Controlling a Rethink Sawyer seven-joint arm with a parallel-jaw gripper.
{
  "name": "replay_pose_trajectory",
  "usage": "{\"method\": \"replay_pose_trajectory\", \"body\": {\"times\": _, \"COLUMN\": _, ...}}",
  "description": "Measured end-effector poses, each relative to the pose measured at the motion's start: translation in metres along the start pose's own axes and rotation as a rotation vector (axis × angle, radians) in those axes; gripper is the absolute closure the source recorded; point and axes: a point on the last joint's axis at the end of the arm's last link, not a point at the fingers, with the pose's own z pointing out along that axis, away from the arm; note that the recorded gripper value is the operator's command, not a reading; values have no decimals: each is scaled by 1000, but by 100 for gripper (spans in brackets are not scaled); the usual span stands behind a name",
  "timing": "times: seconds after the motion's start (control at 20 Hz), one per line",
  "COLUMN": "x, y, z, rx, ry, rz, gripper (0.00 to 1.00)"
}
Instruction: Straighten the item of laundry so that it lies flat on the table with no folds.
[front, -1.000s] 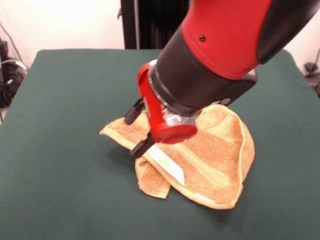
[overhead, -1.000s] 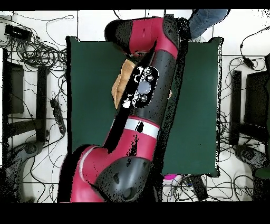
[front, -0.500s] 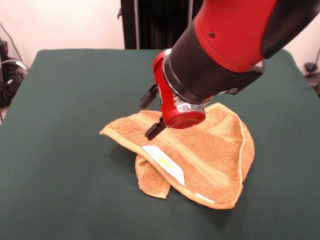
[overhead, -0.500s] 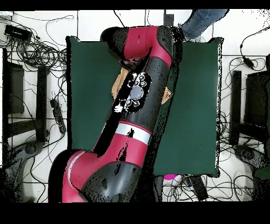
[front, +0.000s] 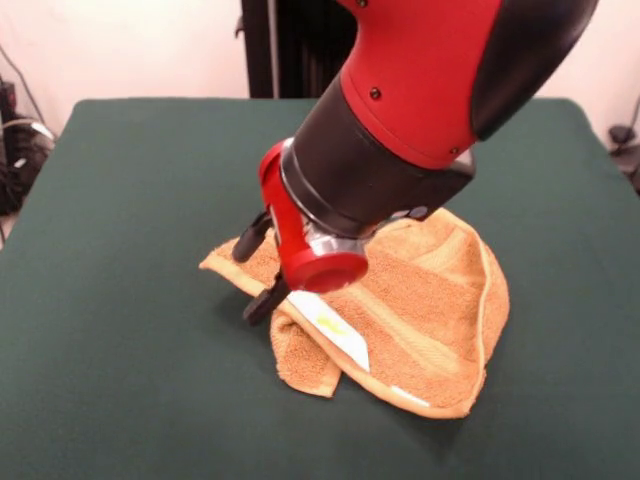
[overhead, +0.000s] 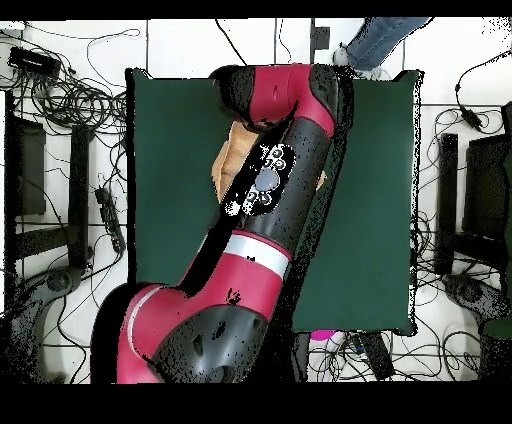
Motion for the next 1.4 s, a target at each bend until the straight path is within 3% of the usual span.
{"method": "replay_pose_trajectory", "body": {"times": 0.3, "x": 4, "y": 5, "z": 7, "rx": -93, "ry": -49, "rz": -3, "gripper": 0}}
{"method": "replay_pose_trajectory", "body": {"times": 0.6, "x": 16, "y": -7, "z": 7, "rx": -52, "ry": -36, "rz": -7, "gripper": 0}}
{"method": "replay_pose_trajectory", "body": {"times": 0.95, "x": 22, "y": -22, "z": 8, "rx": 59, "ry": 14, "rz": -4, "gripper": 0}}
{"method": "replay_pose_trajectory", "body": {"times": 1.25, "x": 20, "y": -24, "z": 25, "rx": 31, "ry": 31, "rz": 11, "gripper": 0}}
{"method": "replay_pose_trajectory", "body": {"times": 1.4, "x": 18, "y": -24, "z": 51, "rx": -27, "ry": 29, "rz": 27, "gripper": 0}}
